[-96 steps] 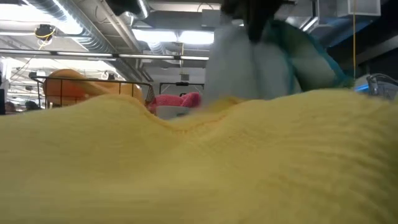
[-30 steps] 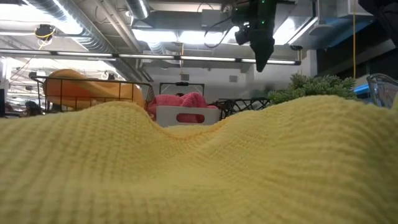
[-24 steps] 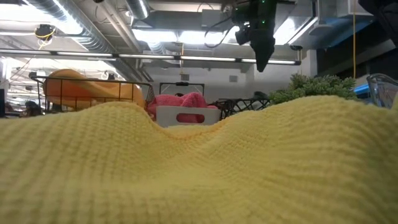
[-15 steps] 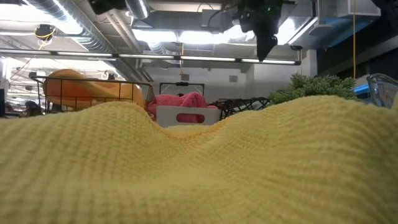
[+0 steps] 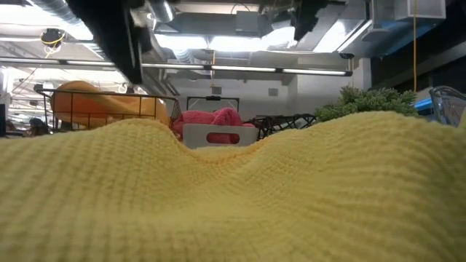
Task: Sort microfiber towel by color & place in baskets
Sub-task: Put the blue microfiber towel into the black basket
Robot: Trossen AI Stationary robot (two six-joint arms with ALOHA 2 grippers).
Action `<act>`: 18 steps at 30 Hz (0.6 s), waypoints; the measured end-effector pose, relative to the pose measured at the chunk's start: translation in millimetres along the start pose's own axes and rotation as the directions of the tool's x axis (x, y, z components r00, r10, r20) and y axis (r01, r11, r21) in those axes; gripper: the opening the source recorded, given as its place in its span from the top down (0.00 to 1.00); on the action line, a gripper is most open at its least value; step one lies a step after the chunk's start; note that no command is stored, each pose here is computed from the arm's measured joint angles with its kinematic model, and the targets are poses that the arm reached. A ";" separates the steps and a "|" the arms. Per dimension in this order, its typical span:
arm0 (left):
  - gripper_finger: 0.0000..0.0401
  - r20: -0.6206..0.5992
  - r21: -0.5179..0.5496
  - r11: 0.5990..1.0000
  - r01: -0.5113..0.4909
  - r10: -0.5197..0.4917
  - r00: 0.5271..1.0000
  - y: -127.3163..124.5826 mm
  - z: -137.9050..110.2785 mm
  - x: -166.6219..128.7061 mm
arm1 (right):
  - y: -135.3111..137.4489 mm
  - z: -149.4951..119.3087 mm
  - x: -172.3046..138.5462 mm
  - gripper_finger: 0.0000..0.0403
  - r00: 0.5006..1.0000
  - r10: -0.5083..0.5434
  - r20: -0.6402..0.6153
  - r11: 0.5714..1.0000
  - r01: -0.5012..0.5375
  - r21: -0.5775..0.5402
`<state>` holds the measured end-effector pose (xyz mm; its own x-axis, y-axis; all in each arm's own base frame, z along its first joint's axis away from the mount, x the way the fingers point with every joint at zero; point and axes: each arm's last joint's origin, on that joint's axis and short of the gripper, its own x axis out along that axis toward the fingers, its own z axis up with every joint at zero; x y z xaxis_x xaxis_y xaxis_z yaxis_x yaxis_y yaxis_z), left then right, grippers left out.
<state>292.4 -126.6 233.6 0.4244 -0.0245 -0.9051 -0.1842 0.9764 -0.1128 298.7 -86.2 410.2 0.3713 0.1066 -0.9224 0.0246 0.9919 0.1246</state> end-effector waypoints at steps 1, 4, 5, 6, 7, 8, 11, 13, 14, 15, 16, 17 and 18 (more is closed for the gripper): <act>0.62 -0.022 0.003 1.000 -0.004 0.004 1.000 -1.0 -0.8 6.6 | 7.5 1.4 1.6 0.53 1.000 0.009 -0.003 0.999 -0.009 -0.034; 0.62 -0.085 0.009 1.000 -0.009 0.010 0.996 -3.5 -3.6 24.4 | 27.8 3.4 3.7 0.53 0.999 0.033 -0.008 0.990 -0.034 -0.139; 0.62 -0.105 0.010 1.000 -0.010 0.011 0.994 -4.1 -4.7 29.9 | 34.1 3.4 3.6 0.53 0.999 0.040 -0.008 0.985 -0.040 -0.167; 0.62 -0.124 0.012 1.000 -0.011 0.012 0.992 -4.7 -5.8 35.3 | 40.1 2.6 2.0 0.53 0.999 0.046 -0.005 0.980 -0.046 -0.193; 0.62 -0.140 0.014 1.000 -0.015 0.017 0.990 -5.2 -6.8 40.3 | 44.7 1.7 0.2 0.53 0.999 0.050 -0.001 0.977 -0.049 -0.209; 0.62 -0.153 0.016 1.000 -0.025 0.027 0.988 -5.5 -7.9 45.5 | 49.0 0.9 -1.1 0.53 0.999 0.054 0.002 0.974 -0.052 -0.222; 0.62 -0.184 0.002 0.998 -0.060 0.059 0.981 -5.5 -11.0 59.6 | 62.4 -2.1 -5.8 0.53 0.998 0.068 0.012 0.964 -0.063 -0.257; 0.62 -0.205 -0.001 0.997 -0.076 0.075 0.976 -5.6 -13.1 68.3 | 70.5 -5.0 -10.2 0.53 0.997 0.078 0.021 0.960 -0.069 -0.273; 0.62 -0.216 -0.004 0.996 -0.086 0.083 0.973 -5.6 -14.4 72.7 | 74.8 -7.2 -13.6 0.53 0.996 0.083 0.029 0.957 -0.071 -0.281; 0.62 -0.227 -0.005 0.996 -0.094 0.090 0.970 -5.5 -15.5 76.8 | 78.3 -9.6 -17.4 0.53 0.995 0.087 0.038 0.954 -0.073 -0.291; 0.62 -0.236 -0.003 0.995 -0.101 0.097 0.967 -5.6 -16.7 80.6 | 81.8 -12.2 -21.2 0.53 0.995 0.092 0.047 0.950 -0.074 -0.303; 0.62 -0.243 -0.002 0.994 -0.107 0.103 0.964 -5.5 -17.7 83.7 | 84.6 -15.4 -25.5 0.53 0.994 0.096 0.058 0.947 -0.074 -0.313; 0.62 -0.250 0.001 0.994 -0.112 0.108 0.962 -5.4 -18.6 86.6 | 86.7 -19.6 -29.2 0.53 0.993 0.100 0.065 0.944 -0.074 -0.321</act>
<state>313.7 -138.0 148.2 0.1665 0.0285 -0.9856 -0.2295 0.9732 -0.0107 271.9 -2.0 440.7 0.4317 0.2004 -0.8795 -0.3018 0.9509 0.0685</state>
